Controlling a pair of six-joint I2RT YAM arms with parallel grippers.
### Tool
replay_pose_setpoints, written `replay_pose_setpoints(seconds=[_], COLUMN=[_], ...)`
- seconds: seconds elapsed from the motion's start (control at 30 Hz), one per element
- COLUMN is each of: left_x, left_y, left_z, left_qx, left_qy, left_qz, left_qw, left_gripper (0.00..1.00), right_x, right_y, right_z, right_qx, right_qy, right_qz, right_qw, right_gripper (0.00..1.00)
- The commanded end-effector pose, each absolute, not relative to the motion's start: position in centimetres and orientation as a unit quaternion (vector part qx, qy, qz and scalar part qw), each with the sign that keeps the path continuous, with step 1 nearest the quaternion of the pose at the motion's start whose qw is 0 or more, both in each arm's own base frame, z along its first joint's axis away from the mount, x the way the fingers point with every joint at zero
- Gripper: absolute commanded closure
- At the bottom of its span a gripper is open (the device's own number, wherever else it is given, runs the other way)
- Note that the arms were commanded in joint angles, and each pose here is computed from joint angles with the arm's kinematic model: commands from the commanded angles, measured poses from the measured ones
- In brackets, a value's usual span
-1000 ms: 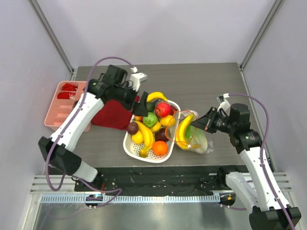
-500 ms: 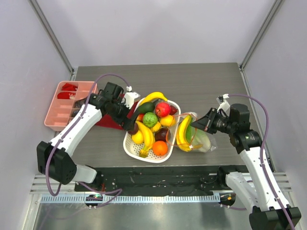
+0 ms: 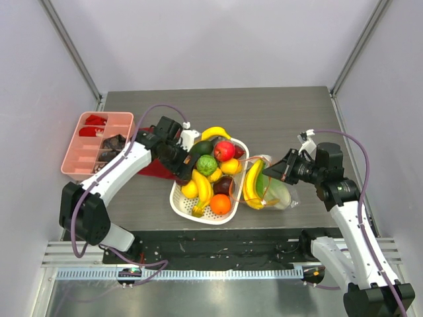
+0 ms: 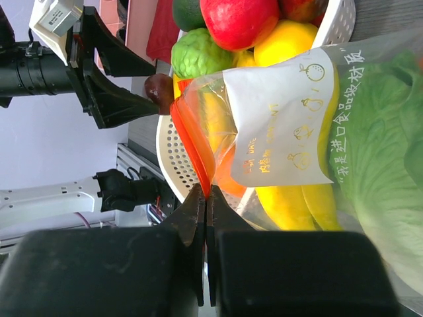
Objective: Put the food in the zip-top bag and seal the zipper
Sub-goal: Pick up the fake fruit from the bin.
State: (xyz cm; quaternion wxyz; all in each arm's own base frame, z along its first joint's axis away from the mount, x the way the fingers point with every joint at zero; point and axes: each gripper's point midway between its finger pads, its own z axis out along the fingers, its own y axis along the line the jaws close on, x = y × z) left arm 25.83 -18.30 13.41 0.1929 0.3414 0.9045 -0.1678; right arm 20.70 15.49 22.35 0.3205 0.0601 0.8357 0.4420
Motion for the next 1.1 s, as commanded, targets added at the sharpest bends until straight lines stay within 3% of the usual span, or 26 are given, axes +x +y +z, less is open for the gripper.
replay_pose_setpoints(seconds=[0.0,0.13,0.3,0.43,0.5,0.67,0.9,1.07], left_x=[26.1,26.2,26.0,26.0,25.7,25.3,21.8,20.3], left_y=[-19.0,-18.9,-18.8,-18.8,-18.9,-21.0,-32.6,-39.4], left_z=[13.6,13.9,14.6,16.2,17.2,21.5,30.2,28.9], left_qx=[0.331,0.330,0.331,0.333,0.334,0.344,0.424,0.426], left_qy=[0.904,0.905,0.906,0.903,0.900,0.874,0.769,0.754], left_qz=[-0.169,-0.165,-0.162,-0.165,-0.171,-0.223,-0.346,-0.380], left_qw=[0.209,0.212,0.210,0.216,0.222,0.262,0.329,0.326], left_gripper=[0.24,0.29,0.41,0.57,0.59,0.60,0.58,0.58], right_x=[21.2,21.2,21.2,21.2,21.3,21.1,21.0,20.8], right_y=[15.5,15.5,15.5,15.5,15.5,15.6,15.8,15.9], right_z=[24.2,24.1,24.2,24.1,24.1,24.3,24.5,24.9], right_qx=[0.038,0.039,0.037,0.038,0.039,0.037,0.041,0.042], right_qy=[0.825,0.826,0.825,0.826,0.825,0.824,0.820,0.815], right_qz=[0.442,0.441,0.442,0.440,0.440,0.444,0.453,0.461], right_qw=[0.351,0.349,0.351,0.350,0.351,0.351,0.347,0.350], right_gripper=[0.99,0.99,0.99,0.99,0.99,0.99,0.99,0.99])
